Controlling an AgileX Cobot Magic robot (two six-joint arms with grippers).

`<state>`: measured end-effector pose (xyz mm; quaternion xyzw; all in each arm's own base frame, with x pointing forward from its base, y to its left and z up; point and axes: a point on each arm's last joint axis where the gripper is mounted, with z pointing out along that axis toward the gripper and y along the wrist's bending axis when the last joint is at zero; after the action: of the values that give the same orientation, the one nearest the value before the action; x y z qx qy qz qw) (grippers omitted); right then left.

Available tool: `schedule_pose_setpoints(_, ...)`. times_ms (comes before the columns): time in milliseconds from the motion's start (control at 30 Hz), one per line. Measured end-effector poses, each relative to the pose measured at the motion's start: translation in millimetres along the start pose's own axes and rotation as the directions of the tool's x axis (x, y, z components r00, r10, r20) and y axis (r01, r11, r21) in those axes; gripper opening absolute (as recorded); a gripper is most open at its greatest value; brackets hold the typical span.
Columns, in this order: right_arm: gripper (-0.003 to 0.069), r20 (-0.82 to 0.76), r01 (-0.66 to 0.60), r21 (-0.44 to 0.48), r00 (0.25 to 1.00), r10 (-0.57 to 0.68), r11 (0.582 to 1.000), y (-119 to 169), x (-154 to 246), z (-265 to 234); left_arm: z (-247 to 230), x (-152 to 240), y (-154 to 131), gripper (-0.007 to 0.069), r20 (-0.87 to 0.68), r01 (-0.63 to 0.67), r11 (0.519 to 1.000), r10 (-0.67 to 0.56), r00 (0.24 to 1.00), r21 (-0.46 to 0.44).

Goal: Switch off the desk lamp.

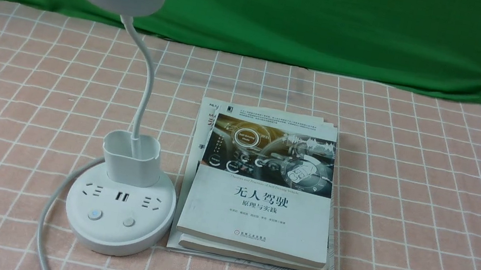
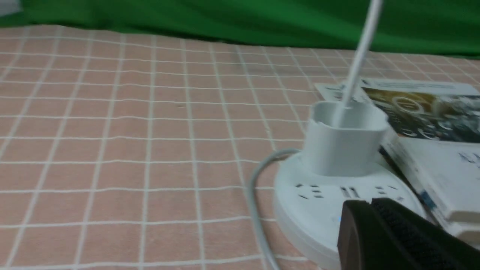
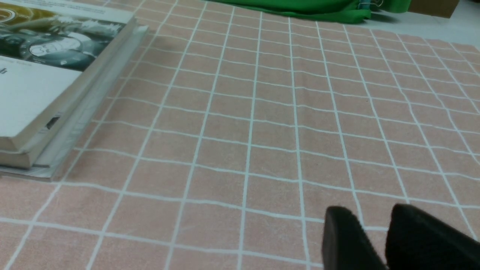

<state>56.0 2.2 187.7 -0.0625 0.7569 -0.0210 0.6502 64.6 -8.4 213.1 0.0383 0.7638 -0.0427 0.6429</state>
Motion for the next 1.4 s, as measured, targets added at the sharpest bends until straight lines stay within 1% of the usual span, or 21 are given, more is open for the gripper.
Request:
schedule_pose_setpoints(100,0.024,0.0,0.0,0.0,1.0,0.0,1.0,0.0,0.0,0.0,-3.2,11.1,4.2,0.0005,0.026,0.02,0.997,-0.018,0.999,-0.069)
schedule_pose_setpoints(133,0.024,0.0,0.0,0.0,1.0,0.0,1.0,0.0,0.0,0.0,-3.4,14.6,5.1,0.0005,0.024,0.022,0.997,-0.02,1.0,-0.071)
schedule_pose_setpoints(167,0.024,0.0,0.0,0.0,1.0,0.0,1.0,0.0,0.0,0.0,-3.2,19.7,5.7,0.0005,0.023,0.03,0.995,-0.028,0.999,-0.095)
schedule_pose_setpoints(567,0.024,0.0,0.0,0.0,1.0,0.0,1.0,0.0,0.0,0.0,-3.5,22.4,6.1,0.0005,0.032,0.054,0.994,-0.051,0.998,-0.099)
schedule_pose_setpoints(833,0.024,0.0,0.0,0.0,1.0,0.0,1.0,0.0,0.0,0.0,-3.9,30.6,4.4,0.0005,-0.054,0.072,0.993,-0.077,0.996,-0.089)
schedule_pose_setpoints(1400,0.024,0.0,0.0,0.0,1.0,0.0,1.0,0.0,0.0,0.0,-4.0,30.6,4.5,0.0005,-0.055,0.065,0.994,-0.07,0.996,-0.091)
